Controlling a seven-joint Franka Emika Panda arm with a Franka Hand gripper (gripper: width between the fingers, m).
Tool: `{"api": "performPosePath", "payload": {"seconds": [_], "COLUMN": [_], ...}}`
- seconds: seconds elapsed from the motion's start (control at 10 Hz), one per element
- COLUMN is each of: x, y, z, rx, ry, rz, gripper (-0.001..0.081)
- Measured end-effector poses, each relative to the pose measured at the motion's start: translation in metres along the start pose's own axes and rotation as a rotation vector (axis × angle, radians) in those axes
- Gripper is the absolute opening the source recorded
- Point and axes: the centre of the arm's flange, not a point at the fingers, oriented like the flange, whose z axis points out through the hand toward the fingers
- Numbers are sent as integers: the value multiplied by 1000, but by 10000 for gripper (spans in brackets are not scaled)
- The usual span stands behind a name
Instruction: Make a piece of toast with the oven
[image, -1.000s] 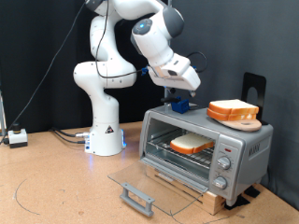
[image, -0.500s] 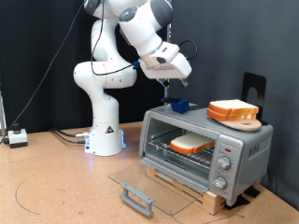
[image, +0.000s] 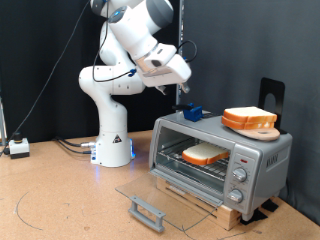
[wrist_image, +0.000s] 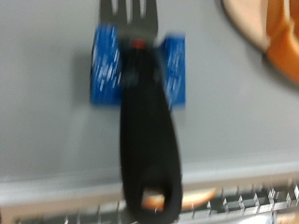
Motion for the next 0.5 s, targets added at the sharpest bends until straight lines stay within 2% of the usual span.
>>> {"api": "performPosePath", "payload": {"seconds": [0.3, 0.5], "x": [-33, -53], "y": [25, 39], "z": [-21, -36], "rx": [-15, 1], "ry": [-15, -17], "rz": [68, 70], "gripper": [809, 809]}}
